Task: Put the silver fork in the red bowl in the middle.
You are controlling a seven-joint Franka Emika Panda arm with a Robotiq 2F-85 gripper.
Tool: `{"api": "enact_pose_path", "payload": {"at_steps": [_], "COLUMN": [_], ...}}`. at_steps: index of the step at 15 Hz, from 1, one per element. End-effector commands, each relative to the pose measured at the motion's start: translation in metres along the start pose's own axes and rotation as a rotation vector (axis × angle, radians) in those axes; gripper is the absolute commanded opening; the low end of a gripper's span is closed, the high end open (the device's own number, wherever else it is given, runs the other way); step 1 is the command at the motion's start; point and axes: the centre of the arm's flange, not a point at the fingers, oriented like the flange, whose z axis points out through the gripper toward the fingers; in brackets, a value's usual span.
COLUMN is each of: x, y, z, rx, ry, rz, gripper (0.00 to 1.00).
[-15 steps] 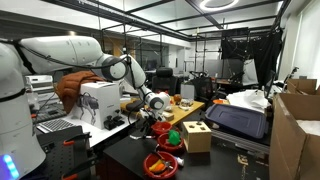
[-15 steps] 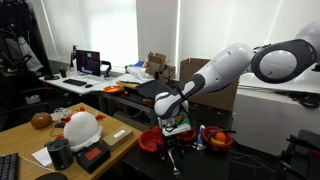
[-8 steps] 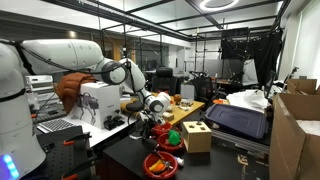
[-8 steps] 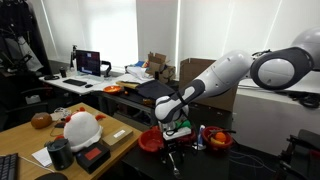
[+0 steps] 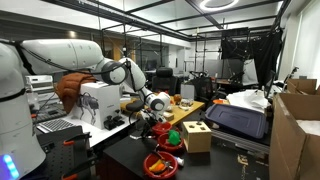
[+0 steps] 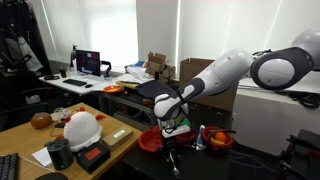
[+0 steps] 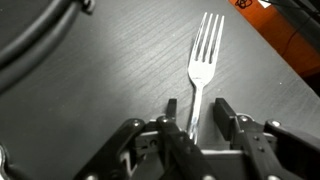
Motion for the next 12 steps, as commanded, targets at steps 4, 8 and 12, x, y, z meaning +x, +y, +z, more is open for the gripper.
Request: {"api": "enact_pose_path", "payload": {"at_steps": [4, 8, 12], "x": [0.005, -0.012, -0.034], "y": [-0.004, 0.005, 0.009], "z": [-0.004, -0.014, -0.032], "rx": [-0.009, -0.018, -0.029], "ry": [-0.009, -0.06, -0.12], "rz": [-0.022, -0.021, -0.047], "gripper": [0.0, 0.02, 0.02]}}
